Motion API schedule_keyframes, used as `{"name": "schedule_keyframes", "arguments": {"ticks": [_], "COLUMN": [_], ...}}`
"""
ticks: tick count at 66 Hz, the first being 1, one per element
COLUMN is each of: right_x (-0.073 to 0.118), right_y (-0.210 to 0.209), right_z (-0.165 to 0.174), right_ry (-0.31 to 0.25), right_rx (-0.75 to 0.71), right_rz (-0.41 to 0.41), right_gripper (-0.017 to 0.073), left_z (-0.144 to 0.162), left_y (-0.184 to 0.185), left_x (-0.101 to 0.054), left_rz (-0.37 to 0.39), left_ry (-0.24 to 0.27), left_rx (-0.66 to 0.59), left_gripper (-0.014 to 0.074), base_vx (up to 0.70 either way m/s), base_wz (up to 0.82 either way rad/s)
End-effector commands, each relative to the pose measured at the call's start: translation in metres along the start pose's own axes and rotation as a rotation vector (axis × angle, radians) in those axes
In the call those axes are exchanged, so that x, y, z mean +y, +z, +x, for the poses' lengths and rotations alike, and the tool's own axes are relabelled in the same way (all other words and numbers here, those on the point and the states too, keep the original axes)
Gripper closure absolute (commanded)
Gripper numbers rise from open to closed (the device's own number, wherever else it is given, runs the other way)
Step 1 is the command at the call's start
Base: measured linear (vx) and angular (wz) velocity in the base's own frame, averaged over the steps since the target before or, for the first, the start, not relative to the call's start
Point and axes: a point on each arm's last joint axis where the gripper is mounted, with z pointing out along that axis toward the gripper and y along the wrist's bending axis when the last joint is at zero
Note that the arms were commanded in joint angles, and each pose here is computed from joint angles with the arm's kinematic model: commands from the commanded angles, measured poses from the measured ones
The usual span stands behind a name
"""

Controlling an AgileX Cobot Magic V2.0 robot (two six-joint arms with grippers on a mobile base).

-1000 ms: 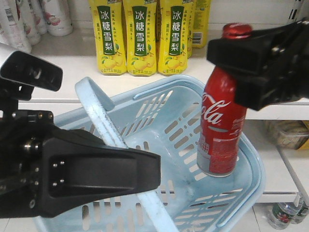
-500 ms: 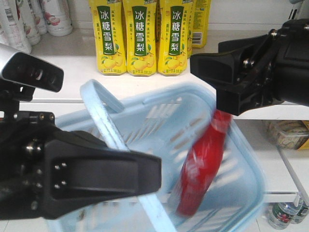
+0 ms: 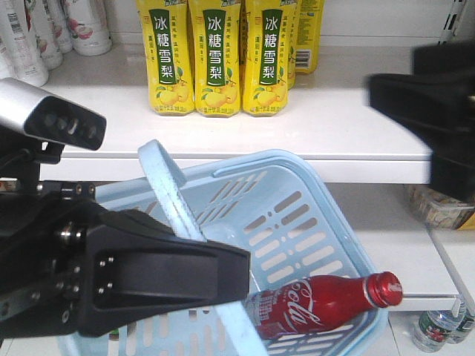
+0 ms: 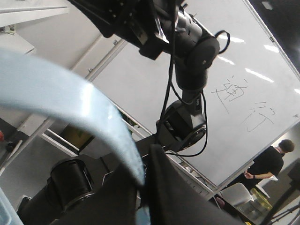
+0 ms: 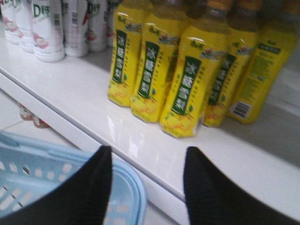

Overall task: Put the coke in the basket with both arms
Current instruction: 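Withdraw the right gripper from the basket, leaving the bottle inside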

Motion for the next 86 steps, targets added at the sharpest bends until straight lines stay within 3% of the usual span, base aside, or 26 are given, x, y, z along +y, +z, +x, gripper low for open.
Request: {"name": "schedule_keyframes", "arguments": {"ticks": [1,4,12,23,35,46,86], "right_x": [-0.010,-0.012,-0.017,-0.017,-0.014,-0.013,-0.013], "right_y": [-0.029,-0.036,-0.056,-0.071,-0.082,-0.092,-0.097], "right_z": [-0.002,0.004,0.032,0.097,0.158,0.178,0.179], "right_ry": [-0.012,-0.015,-0.007,0.071,0.228,0.336,0.340], "right_rx": [-0.011,0.005,-0.015,0.006,0.025,-0.020,-0.054], "right_rz": [0.097,0.120,0.195,0.273,0.312,0.315,0.315], "right_gripper": [0.0506,0.0577,0.0569,0.0567,0.0567,0.0567,0.0567], "left_z": [-0.014,-0.014,-0.014,-0.014,-0.014,-0.014,-0.014], "left_y": [-0.002,-0.002,-0.002,-0.002,-0.002,-0.002,-0.002], "left_x": [-0.026,-0.026,-0.026,-0.026,-0.026,-0.026,-0.026], "left_rz": [0.132,0.132,0.132,0.132,0.132,0.132,0.132], "left_ry": [0.011,0.011,0.011,0.011,0.011,0.011,0.011], "left_rx": [-0.090,-0.090,-0.090,-0.090,-0.090,-0.090,-0.090], "left_gripper": [0.0600,0.0600,0.0600,0.0600,0.0600,0.0600,0.0600], "base_vx": [0.00,0.00,0.00,0.00,0.00,0.00,0.00], "base_wz": [0.00,0.00,0.00,0.00,0.00,0.00,0.00]}}
